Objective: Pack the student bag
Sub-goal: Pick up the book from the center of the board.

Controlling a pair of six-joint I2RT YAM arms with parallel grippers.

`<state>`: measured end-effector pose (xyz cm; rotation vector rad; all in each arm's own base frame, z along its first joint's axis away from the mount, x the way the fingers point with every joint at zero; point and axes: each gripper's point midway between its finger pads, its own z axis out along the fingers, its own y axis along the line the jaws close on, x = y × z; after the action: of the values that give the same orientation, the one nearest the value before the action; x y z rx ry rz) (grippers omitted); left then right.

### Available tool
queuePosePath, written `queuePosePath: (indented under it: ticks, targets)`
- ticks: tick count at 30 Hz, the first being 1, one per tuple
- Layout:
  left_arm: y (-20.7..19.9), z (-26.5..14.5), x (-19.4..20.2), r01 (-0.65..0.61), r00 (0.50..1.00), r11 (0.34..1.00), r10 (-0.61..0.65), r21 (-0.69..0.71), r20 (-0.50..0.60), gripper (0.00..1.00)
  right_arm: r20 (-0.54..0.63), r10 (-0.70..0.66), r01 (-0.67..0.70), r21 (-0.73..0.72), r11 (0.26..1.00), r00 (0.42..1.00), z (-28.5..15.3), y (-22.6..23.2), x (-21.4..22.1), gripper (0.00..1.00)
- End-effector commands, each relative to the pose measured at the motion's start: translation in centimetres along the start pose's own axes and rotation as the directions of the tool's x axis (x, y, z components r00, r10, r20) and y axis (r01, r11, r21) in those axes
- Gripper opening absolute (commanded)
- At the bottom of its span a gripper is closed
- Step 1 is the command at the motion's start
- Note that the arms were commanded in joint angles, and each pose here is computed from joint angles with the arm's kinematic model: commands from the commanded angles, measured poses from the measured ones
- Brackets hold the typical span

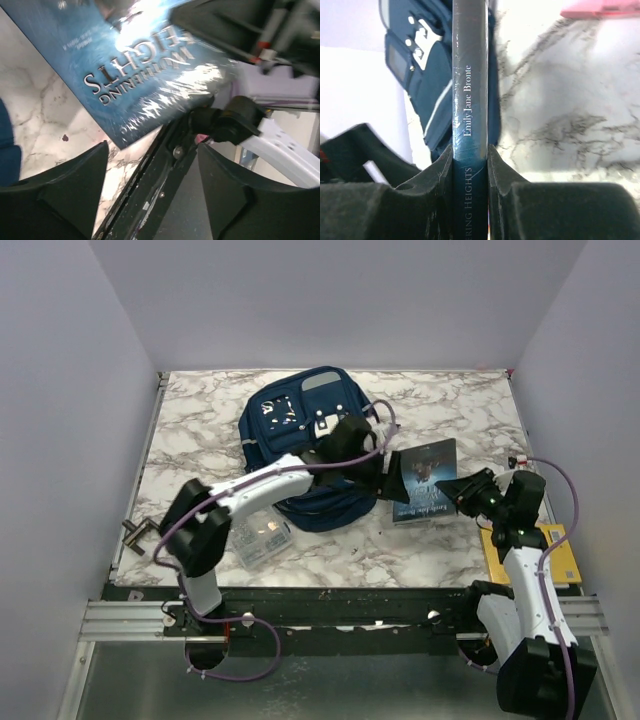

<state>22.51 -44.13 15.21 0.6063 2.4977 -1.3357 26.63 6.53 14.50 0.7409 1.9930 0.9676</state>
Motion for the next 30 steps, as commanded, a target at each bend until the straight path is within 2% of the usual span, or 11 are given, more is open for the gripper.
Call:
queuePosePath:
  ticks: [1, 5, 9, 12, 16, 21, 23, 28, 29, 30]
  targets:
    - [-4.2, -10.8, -4.9, -0.146, 0.96, 0.984, 0.117, 0.099, 0.254, 0.79, -0.03, -0.136, 0.121, -0.293, 0.948, 0.99, -1.4, 7.9, -1.3, 0.01]
    - [-3.5, -17.0, -5.4, -0.091, 0.933, 0.982, 0.027, 0.164, 0.358, 0.89, -0.07, -0.148, 0.087, -0.538, 0.838, 0.987, -4.0, 14.1, -1.0, 0.01]
    - [-3.7, -20.4, -5.2, -0.016, 0.905, 0.967, -0.094, 0.255, 0.414, 0.98, -0.124, -0.114, 0.0, -0.677, 0.736, 0.986, -6.0, 18.9, -0.1, 0.01]
    - [-4.3, -21.8, -5.3, 0.041, 0.879, 0.948, -0.185, 0.316, 0.44, 0.98, -0.17, -0.122, -0.046, -0.742, 0.668, 0.978, -6.7, 22.3, 1.2, 0.01]
    - [-6.4, -23.1, -5.3, 0.001, 0.86, 0.905, -0.217, 0.425, 0.461, 0.98, -0.225, -0.159, -0.09, -0.803, 0.589, 0.961, -7.1, 26.2, 3.8, 0.01]
    - [-6.5, -23.7, -4.7, 0.017, 0.842, 0.896, -0.253, 0.444, 0.477, 0.92, -0.251, -0.144, -0.14, -0.836, 0.53, 0.957, -7.5, 28.4, 5.1, 0.01]
    - [-7.1, -24.3, -4.6, -0.015, 0.829, 0.887, -0.247, 0.461, 0.501, 0.8, -0.258, -0.142, -0.149, -0.839, 0.524, 0.956, -7.2, 28.6, 5.6, 0.01]
    - [-8.8, -25.9, -4.9, -0.066, 0.806, 0.853, -0.261, 0.518, 0.531, 0.35, -0.249, -0.147, -0.13, -0.824, 0.551, 0.957, -5.7, 28.2, 6.2, 0.01]
    - [-9.0, -26.3, -5.2, -0.077, 0.795, 0.849, -0.264, 0.523, 0.546, 0.27, -0.25, -0.135, -0.132, -0.812, 0.569, 0.959, -5.3, 27.8, 6.2, 0.02]
    - [-9.0, -26.6, -5.3, -0.08, 0.786, 0.845, -0.274, 0.529, 0.555, 0.18, -0.256, -0.121, -0.137, -0.792, 0.595, 0.959, -4.7, 27.3, 6.3, 0.1]
